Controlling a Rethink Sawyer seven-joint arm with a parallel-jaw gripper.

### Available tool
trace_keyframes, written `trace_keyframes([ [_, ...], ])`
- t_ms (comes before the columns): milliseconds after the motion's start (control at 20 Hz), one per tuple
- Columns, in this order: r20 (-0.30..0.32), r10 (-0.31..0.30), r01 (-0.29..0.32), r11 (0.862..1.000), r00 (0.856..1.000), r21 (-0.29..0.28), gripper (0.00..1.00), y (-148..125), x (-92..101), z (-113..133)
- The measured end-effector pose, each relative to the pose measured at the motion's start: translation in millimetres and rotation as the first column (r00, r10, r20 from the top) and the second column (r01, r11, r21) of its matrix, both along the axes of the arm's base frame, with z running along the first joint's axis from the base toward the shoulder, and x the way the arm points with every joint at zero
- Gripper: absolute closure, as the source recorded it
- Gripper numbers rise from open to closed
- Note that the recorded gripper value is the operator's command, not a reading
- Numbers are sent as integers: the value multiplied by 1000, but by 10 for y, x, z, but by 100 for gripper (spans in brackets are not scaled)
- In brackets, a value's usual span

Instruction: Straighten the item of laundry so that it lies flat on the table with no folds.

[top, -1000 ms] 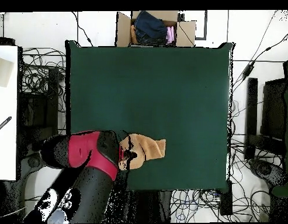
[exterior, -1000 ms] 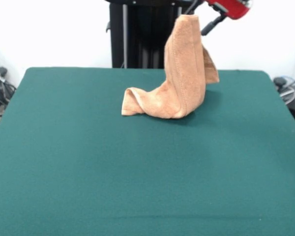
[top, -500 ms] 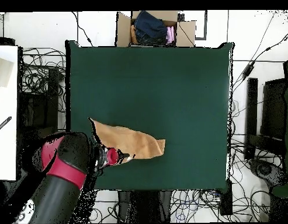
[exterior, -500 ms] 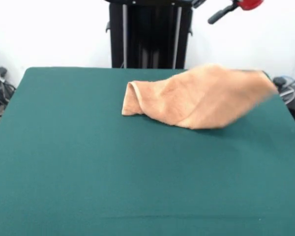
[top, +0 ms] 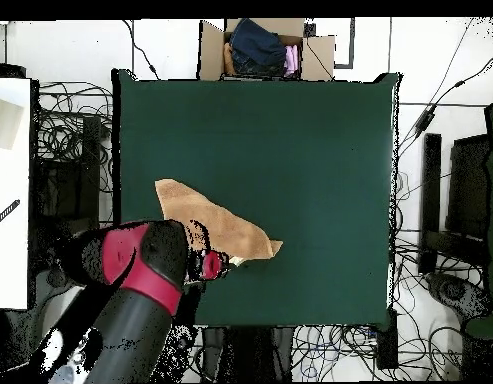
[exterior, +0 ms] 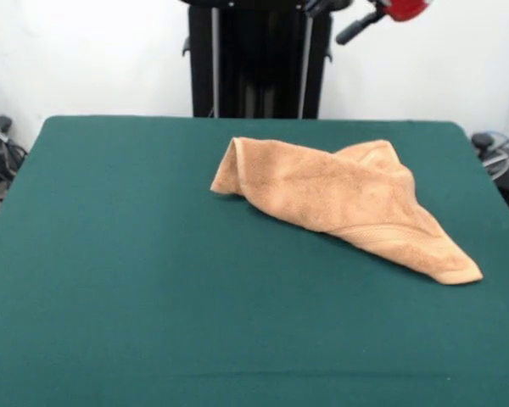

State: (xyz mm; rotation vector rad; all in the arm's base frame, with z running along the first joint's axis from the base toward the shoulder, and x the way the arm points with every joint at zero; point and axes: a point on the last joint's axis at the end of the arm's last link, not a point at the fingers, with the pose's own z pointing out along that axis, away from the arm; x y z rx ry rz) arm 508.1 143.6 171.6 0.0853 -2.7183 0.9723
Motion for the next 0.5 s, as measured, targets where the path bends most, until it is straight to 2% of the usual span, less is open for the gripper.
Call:
trace_keyframes([
  [150,4,-58,58,998,998,29,0,-113,-9,-8],
  [200,16,-106,105,992,994,64,0,-215,-6,-19],
  [400,54,-176,169,979,983,115,0,-437,-7,-22],
  [500,65,-188,179,976,980,124,0,-490,-13,-23],
])
